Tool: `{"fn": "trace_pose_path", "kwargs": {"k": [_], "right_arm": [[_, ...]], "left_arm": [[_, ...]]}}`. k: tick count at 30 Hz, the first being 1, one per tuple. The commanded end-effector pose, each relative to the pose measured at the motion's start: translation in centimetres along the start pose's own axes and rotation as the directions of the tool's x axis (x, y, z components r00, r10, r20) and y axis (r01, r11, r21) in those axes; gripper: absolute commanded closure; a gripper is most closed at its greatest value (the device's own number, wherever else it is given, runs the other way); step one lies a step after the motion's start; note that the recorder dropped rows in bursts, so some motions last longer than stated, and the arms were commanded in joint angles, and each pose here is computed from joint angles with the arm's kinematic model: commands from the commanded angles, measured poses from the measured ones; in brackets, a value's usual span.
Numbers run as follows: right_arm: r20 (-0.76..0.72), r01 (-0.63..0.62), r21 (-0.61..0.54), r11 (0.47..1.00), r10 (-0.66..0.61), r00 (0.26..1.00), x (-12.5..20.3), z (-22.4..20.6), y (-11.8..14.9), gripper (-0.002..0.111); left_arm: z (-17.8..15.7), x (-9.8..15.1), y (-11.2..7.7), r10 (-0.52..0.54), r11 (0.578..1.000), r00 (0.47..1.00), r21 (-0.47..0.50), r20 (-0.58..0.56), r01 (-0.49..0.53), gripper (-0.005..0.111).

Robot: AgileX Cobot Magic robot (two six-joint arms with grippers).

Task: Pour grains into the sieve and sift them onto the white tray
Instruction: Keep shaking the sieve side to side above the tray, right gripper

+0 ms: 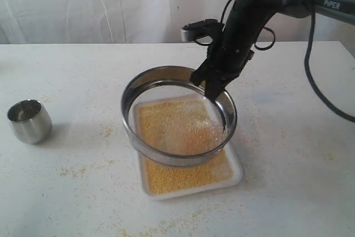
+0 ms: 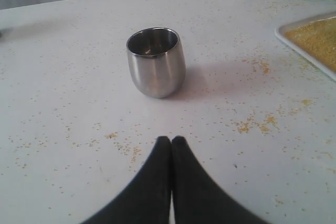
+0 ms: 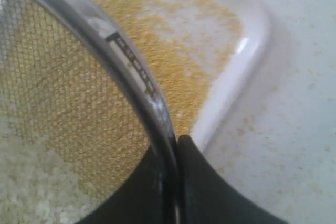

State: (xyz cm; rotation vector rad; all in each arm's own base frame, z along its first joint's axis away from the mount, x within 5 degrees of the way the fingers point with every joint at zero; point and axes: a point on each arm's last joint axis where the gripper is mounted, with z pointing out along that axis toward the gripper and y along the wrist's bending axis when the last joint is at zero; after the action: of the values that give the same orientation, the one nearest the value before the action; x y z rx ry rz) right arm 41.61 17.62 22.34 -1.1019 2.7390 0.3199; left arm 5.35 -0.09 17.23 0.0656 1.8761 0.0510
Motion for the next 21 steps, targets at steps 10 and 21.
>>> {"fn": "trace_pose_path", "kwargs": {"k": [10,21], "right_arm": [[0.033,-0.024,0.094,0.995,0.021,0.999,-0.7,-0.9,0.7,0.108],[0.027,0.057,0.142,0.988,-0.062,0.998,-1.2,-1.8,0.8,0.108]], "left_arm": [[0.0,0.1,0.0,-0.012,1.000,1.000,0.002,0.001,0.012,0.107],[0.0,0.1,0.0,-0.012,1.000,1.000,0.002,0.001,0.012,0.107]]}}
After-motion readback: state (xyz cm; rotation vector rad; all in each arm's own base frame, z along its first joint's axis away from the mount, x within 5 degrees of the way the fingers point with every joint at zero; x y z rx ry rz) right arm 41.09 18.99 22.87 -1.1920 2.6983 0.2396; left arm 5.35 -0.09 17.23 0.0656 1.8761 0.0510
